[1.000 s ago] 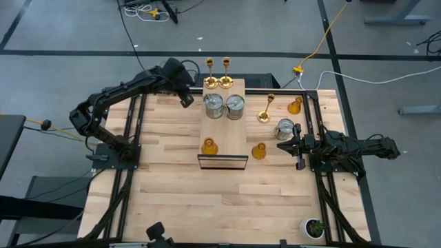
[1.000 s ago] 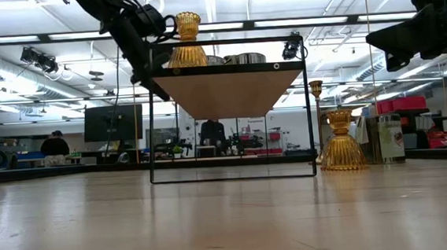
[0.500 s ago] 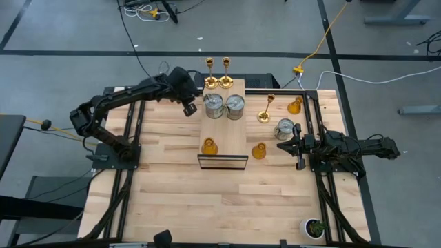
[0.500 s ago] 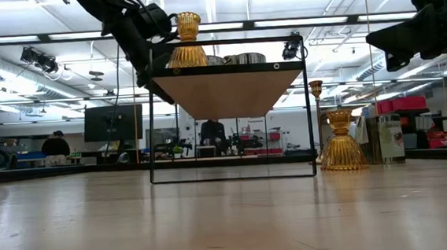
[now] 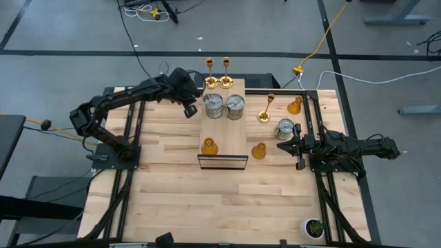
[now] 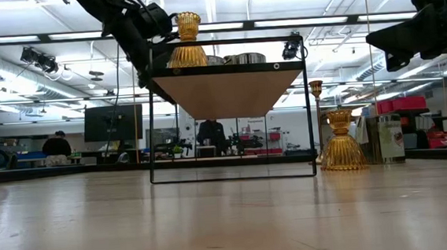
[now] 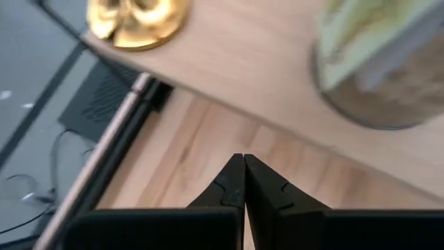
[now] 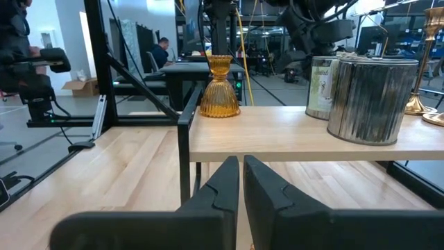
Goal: Pick & Place candle stick holders
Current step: Put the gold candle holder aligned with the other candle holder on the shelf
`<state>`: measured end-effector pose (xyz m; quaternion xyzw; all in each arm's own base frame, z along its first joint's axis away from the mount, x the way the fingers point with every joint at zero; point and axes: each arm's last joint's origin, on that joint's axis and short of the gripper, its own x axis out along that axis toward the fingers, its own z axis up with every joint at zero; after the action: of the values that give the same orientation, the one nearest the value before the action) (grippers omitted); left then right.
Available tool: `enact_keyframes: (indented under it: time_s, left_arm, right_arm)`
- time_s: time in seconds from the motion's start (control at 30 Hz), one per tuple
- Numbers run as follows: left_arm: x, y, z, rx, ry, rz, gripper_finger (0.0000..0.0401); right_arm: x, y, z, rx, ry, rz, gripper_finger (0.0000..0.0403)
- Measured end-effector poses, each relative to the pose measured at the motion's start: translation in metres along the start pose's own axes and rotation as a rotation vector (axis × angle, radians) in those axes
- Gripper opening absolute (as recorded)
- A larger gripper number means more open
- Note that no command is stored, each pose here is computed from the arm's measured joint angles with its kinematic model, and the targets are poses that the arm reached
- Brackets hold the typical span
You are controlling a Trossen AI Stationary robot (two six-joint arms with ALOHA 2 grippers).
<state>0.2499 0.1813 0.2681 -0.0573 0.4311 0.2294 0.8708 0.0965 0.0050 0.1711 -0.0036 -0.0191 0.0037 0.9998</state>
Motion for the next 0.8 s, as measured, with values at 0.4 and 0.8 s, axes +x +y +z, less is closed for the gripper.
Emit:
enact_keyframes:
  time_s: [0.4, 0.8]
  left_arm:
    - [-0.020, -0.019, -0.033, 0.035, -0.074, -0.021, 0.0006]
    - [-0.038, -0.031, -0.076, -0.032, -0.116, -0.016, 0.0006]
  right_arm:
    - [0.000, 0.000, 0.000, 0.000, 0.000, 0.000, 0.0027]
    - [0.000, 0.000, 0.000, 0.000, 0.000, 0.000, 0.0027]
